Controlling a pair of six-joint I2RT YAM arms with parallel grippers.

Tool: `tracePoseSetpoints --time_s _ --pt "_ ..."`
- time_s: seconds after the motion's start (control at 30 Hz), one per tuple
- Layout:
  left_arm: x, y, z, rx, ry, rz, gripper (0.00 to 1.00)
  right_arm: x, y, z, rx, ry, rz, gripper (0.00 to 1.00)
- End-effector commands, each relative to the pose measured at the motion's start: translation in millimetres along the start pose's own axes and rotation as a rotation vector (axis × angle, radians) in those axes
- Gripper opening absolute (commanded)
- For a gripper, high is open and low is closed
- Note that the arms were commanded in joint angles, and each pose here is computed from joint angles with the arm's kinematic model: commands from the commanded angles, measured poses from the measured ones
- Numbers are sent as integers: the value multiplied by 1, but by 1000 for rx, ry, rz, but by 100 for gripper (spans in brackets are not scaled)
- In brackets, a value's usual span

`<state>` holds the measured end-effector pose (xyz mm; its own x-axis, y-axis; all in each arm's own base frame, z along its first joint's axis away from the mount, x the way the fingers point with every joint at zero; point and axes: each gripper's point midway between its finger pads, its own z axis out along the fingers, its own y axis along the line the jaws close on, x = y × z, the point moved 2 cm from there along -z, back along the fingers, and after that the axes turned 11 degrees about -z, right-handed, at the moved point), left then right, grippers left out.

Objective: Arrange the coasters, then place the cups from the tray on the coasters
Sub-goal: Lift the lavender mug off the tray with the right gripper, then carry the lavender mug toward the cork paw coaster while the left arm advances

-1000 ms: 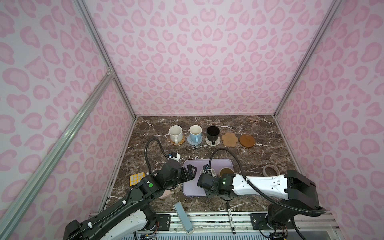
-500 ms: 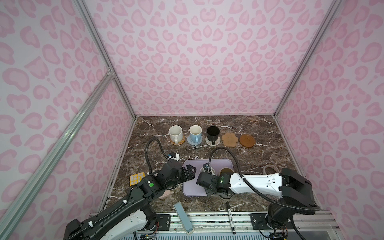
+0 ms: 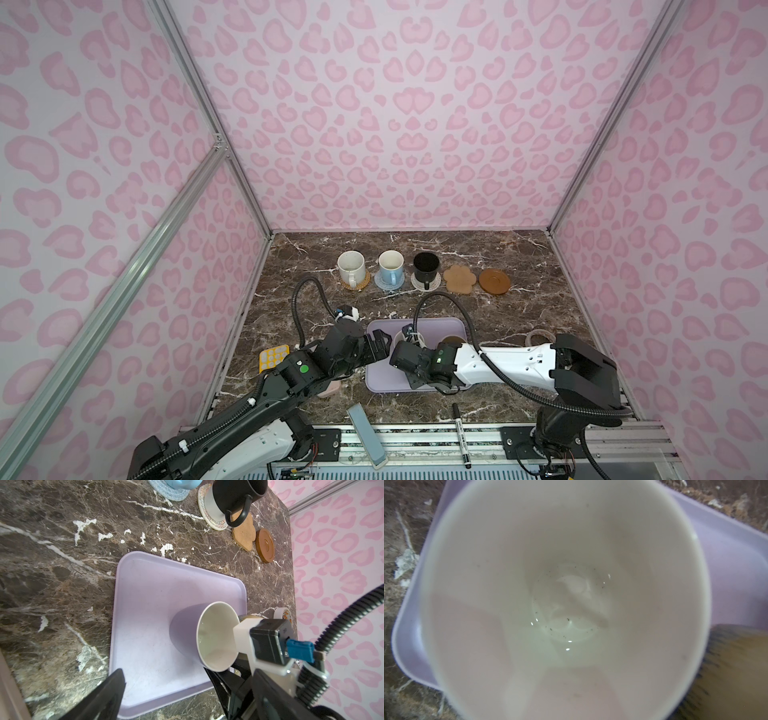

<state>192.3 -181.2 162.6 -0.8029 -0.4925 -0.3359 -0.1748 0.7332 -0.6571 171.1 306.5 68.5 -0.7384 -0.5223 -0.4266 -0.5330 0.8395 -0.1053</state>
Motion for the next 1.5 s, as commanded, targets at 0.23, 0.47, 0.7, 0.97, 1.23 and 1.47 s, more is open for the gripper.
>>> tracePoseSetpoints --time_s 0.23,0.47,0.7,0.97,1.23,1.47 --pt "-10 7 -12 -34 -62 19 97 -12 4 -4 -14 -51 3 0" --pt "-10 5 -13 -25 -62 24 97 -22 4 -13 -29 -102 19 0" --pt "-15 -5 -17 -3 -69 39 97 -39 2 -29 -42 -172 45 0" --pt "-32 -34 -37 88 -132 62 96 -62 -7 -47 -57 -242 81 0" --pt "-45 -51 -45 110 -183 75 96 -85 -20 -64 -61 -265 90 0" --pt "-49 -72 -46 175 -183 87 96 -100 -39 -76 -72 -302 129 0"
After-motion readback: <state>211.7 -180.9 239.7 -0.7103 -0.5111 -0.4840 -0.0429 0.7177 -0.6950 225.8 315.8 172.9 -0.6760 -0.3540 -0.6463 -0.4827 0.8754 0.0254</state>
